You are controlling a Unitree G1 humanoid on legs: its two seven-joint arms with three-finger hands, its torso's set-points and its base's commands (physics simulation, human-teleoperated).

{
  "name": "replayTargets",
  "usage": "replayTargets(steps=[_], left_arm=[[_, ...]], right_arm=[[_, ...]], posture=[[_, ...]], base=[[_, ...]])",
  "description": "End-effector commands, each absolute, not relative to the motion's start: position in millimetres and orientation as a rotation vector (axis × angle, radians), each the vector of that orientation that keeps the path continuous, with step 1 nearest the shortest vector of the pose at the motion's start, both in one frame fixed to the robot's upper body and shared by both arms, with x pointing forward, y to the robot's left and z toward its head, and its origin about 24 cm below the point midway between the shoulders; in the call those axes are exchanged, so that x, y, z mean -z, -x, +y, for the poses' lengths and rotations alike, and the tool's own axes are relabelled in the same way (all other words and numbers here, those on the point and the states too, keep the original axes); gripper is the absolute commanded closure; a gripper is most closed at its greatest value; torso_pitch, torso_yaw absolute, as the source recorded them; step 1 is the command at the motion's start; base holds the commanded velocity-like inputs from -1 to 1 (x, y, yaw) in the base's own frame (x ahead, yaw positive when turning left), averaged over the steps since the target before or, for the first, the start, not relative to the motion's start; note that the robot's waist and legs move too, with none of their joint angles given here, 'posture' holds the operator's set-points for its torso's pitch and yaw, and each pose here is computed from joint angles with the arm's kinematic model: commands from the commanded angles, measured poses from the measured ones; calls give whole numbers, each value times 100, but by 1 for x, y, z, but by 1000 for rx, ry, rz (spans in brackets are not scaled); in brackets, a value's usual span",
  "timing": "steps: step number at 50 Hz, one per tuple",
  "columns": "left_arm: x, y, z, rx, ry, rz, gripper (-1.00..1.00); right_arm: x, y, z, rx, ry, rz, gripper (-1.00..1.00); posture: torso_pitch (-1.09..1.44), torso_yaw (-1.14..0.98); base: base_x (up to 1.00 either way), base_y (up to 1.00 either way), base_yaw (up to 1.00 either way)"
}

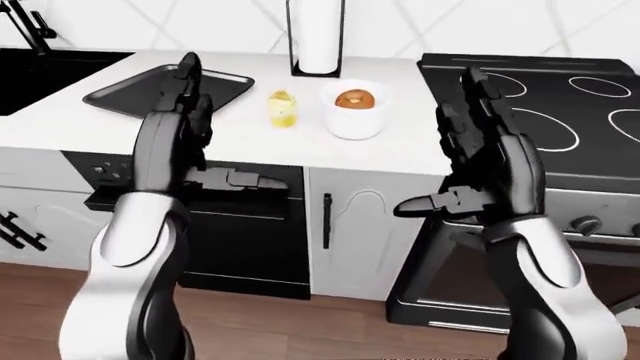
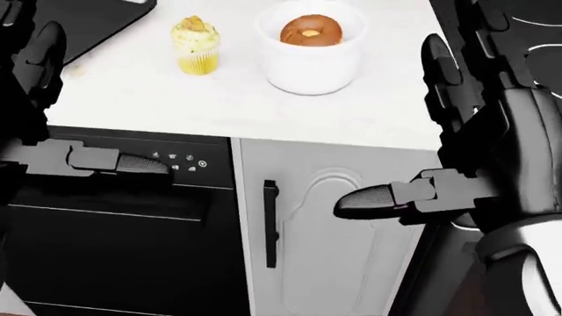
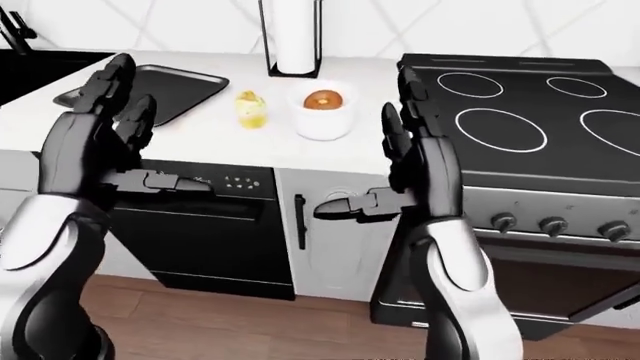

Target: Pick up the bowl with donut and place it on the tray. Pick up the cupcake and place it on the tray.

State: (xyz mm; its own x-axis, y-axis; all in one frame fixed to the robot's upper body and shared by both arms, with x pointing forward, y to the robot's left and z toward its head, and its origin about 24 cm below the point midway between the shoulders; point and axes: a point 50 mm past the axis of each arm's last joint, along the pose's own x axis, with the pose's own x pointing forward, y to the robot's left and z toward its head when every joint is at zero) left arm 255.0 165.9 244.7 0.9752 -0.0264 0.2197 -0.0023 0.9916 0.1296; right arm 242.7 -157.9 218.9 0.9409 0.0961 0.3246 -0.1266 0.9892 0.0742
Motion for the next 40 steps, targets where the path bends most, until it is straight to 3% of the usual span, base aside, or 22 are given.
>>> replayTargets(steps=[1,40], left_arm=[[-253,-257,164,22,-139,-257,-100],[-272,-250,173,22,-154,-285,-100]], right_arm=[[-231,-239,-158,-115,-91,-377,-100],[-252,-230,-156,-144,-74,-421,-100]], posture=[[0,0],[0,0]], base=[[0,0,0],[16,0,0]])
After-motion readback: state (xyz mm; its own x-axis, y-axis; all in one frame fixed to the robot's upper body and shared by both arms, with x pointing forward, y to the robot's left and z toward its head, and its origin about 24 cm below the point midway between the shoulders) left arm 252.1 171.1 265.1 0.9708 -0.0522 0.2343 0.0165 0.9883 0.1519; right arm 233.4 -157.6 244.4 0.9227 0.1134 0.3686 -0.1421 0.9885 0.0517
